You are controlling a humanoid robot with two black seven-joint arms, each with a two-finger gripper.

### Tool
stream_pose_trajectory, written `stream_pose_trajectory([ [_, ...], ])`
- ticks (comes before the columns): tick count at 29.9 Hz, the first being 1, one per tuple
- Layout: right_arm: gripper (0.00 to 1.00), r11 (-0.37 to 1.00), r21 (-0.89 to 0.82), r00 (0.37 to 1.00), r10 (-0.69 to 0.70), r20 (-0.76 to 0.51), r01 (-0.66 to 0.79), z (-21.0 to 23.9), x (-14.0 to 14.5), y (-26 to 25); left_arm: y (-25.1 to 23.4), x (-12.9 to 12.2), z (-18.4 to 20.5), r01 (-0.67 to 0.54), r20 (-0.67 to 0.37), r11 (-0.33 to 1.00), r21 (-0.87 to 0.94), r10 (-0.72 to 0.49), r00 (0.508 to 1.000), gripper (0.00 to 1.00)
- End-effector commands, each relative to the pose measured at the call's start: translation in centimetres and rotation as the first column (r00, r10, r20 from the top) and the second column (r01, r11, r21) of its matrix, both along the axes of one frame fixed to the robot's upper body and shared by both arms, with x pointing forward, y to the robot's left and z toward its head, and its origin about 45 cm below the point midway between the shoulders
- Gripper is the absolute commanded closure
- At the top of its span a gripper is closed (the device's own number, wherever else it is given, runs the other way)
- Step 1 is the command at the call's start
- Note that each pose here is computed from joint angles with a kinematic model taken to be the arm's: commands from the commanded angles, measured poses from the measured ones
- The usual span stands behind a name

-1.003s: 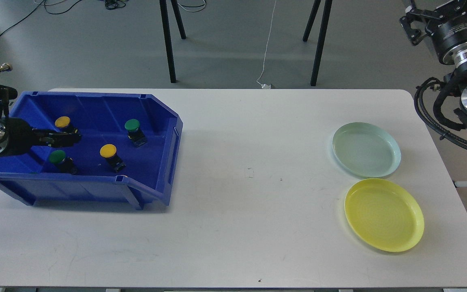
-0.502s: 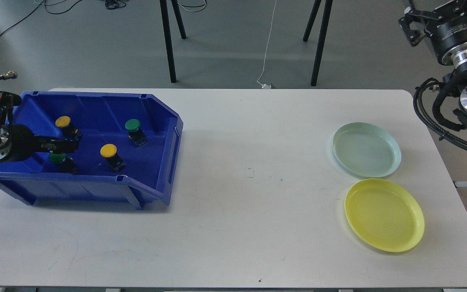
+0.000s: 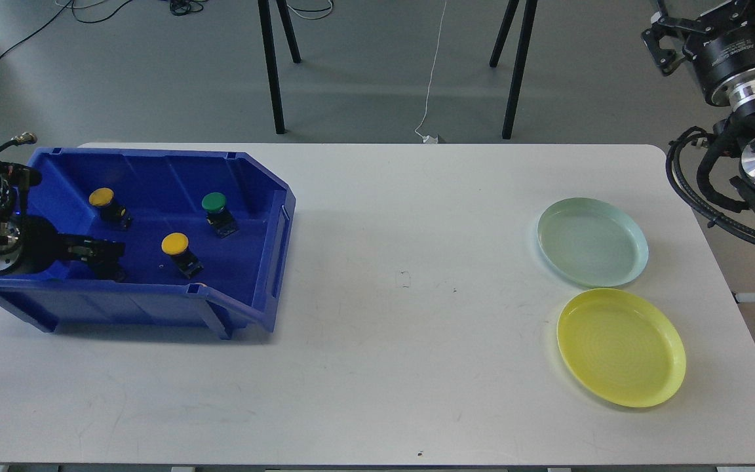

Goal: Pass button and place on color plate
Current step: 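Lower the left gripper into the bin and grasp the green-topped button, then lift the green-topped button out of the bin with the left gripper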

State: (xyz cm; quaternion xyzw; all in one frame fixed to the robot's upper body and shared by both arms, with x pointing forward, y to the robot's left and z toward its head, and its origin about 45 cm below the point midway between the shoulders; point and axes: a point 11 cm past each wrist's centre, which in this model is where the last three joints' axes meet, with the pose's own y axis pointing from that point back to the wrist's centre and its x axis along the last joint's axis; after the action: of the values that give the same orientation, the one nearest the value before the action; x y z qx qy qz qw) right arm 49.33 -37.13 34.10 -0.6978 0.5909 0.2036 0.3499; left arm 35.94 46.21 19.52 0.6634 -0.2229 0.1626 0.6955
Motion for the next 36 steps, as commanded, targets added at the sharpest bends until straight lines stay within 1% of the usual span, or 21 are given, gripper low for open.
stream_pose_trajectory([
  [1,0.01,1.0,0.0,1.0,0.0,0.0,0.0,0.0,0.0,0.0,0.3,-0.1,-0.1,-0.004,-0.003,1.0,0.005,0.004,1.0,0.28],
  [3,0.01,1.0,0.0,1.0,0.0,0.0,0.0,0.0,0.0,0.0,0.4,-0.4,-0.3,-0.003,-0.014,1.0,0.014,0.004,1.0,0.28],
  [6,0.01,1.0,0.001,1.0,-0.001,0.001,0.001,0.0,0.0,0.0,0.6,-0.5,-0.4,-0.004,-0.021,1.0,0.023,0.005,1.0,0.32],
  [10,0.01,1.0,0.001,1.0,-0.001,0.001,0.001,0.0,0.0,0.0,0.6,-0.5,-0.5,-0.002,-0.024,1.0,0.023,0.003,1.0,0.44],
  [15,0.01,1.0,0.001,1.0,-0.002,0.0,0.002,0.0,0.0,0.0,0.6,-0.2,0.0,0.0,-0.012,1.0,0.022,0.001,1.0,0.52],
  [22,0.01,1.0,0.001,1.0,-0.003,-0.001,0.003,0.0,0.0,-0.1,0.5,-0.4,-0.3,0.003,-0.019,1.0,0.016,-0.002,1.0,0.69],
  [28,0.01,1.0,0.0,1.0,-0.004,-0.001,0.004,0.0,0.0,-0.1,0.3,-0.3,-0.2,0.005,-0.016,1.0,0.009,-0.005,1.0,0.71],
  [31,0.01,1.0,0.0,1.0,-0.004,0.001,0.004,0.1,0.0,-0.1,0.2,0.1,0.6,0.007,0.004,1.0,-0.004,-0.007,1.0,0.71],
  [34,0.01,1.0,0.001,1.0,-0.003,0.003,0.003,0.2,0.0,-0.1,-0.4,1.5,2.9,0.031,0.056,0.999,-0.023,-0.029,0.998,0.71],
  [36,0.01,1.0,-0.001,1.0,-0.002,0.005,0.002,0.3,0.0,-0.1,0.2,1.7,4.9,0.033,0.094,0.999,-0.032,-0.03,0.995,0.71],
])
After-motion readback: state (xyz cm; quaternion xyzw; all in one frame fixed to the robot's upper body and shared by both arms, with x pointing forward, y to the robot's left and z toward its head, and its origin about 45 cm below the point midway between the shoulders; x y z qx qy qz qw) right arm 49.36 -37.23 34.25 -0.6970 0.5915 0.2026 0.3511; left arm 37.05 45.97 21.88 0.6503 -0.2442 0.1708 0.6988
